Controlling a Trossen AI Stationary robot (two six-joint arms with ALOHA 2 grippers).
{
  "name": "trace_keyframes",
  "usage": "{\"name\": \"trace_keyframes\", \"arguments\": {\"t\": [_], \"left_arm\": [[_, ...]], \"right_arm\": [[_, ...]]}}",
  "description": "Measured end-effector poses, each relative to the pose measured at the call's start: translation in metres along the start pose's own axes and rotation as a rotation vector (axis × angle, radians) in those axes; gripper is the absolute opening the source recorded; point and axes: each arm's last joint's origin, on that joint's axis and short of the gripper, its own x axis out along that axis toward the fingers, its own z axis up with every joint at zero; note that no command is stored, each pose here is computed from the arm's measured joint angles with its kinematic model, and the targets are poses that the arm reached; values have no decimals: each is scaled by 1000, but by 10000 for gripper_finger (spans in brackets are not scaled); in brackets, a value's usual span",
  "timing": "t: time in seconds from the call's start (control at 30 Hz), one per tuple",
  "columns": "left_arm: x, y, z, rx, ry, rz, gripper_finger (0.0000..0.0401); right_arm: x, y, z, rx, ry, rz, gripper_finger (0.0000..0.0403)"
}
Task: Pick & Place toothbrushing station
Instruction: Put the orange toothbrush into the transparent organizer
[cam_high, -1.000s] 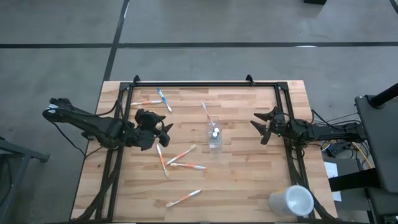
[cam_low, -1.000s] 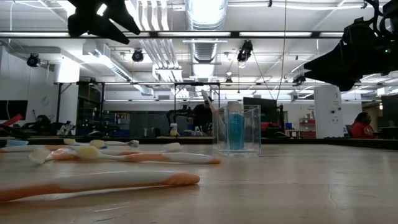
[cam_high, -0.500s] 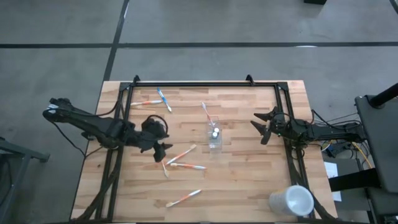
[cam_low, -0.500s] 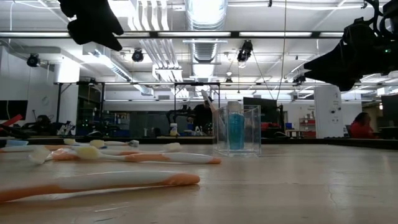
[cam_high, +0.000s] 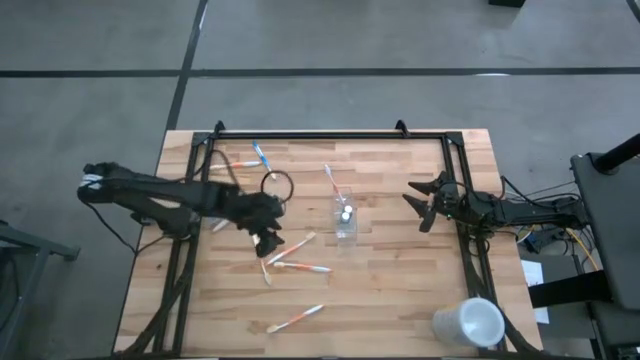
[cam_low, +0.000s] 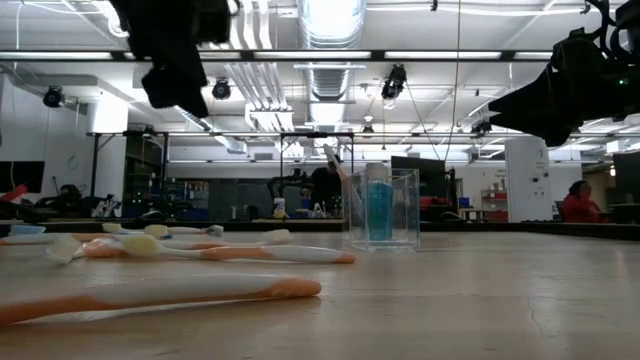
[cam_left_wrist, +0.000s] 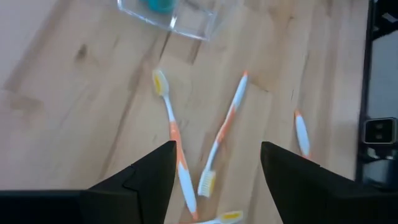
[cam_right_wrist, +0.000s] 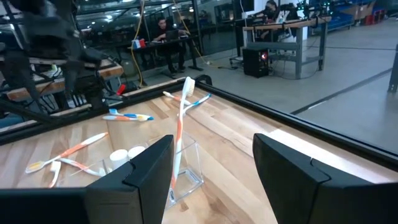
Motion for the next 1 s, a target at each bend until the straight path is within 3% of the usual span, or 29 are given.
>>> {"name": "trace_keyframes", "arguments": {"t": [0.1,0.33,0.5,0.9,1.0], "left_arm": [[3,13,15,-29,20,-17,239],[11,36,50,-25,-20,71,239],[29,39,66,69,-32,86,239],[107,42,48,112,142,145,239],[120,39,43,92,147,204,239]], "right_arm": [[0,0,0,0,0,0,215],[0,0,0,0,0,0,215],[0,0,0,0,-1,0,215],[0,0,0,0,0,0,215],[0,0,0,0,0,0,215]]}}
